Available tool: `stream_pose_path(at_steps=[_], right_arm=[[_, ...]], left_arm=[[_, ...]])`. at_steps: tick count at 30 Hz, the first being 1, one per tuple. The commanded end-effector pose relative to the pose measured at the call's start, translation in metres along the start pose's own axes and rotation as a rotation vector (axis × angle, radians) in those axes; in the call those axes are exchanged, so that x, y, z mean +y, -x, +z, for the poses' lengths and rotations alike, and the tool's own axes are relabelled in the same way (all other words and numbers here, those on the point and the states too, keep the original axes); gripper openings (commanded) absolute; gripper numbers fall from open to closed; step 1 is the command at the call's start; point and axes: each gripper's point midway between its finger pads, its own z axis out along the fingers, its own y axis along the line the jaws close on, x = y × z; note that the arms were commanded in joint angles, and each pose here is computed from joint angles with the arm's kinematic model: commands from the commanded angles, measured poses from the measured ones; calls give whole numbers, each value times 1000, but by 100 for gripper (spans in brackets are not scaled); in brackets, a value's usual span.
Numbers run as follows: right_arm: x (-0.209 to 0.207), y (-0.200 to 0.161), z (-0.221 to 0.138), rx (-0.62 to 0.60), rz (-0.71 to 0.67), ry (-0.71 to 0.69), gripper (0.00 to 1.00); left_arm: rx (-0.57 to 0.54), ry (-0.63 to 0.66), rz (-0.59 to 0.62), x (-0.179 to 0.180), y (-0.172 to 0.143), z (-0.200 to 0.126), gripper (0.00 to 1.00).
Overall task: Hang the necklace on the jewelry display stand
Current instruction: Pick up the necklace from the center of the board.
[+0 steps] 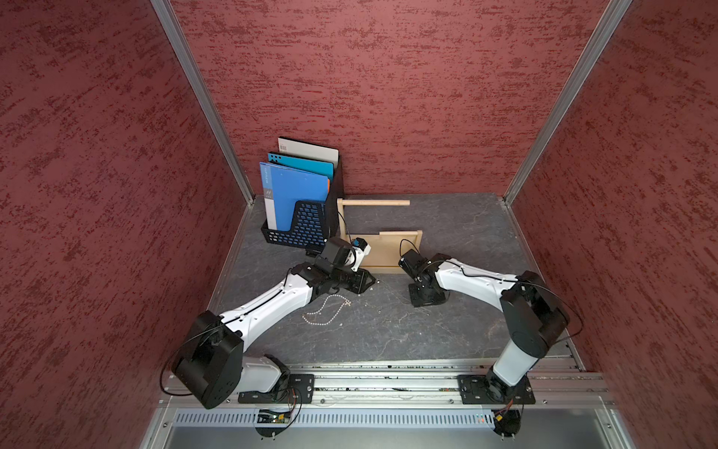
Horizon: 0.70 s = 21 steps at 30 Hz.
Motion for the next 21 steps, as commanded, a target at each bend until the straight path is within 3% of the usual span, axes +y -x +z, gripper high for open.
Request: stream_pose_path(at_steps=[1,10,13,17,21], right_arm=[[-13,-8,4,16,70,-41,45],[-29,-33,27,75,129,-62,40],[-31,-34,35,93,140,-59,29],[-29,-33,38,107,148,-30,3],[-35,-16,21,56,111,-60,0]], left_arm=[[13,-19,47,-6,2,5,38],[74,-56,136,-19,3,26,40],[75,-66,158,-24,6,26,40],[68,-67,174,-25,9,24,40],[67,-68,185,-26,9,22,41]])
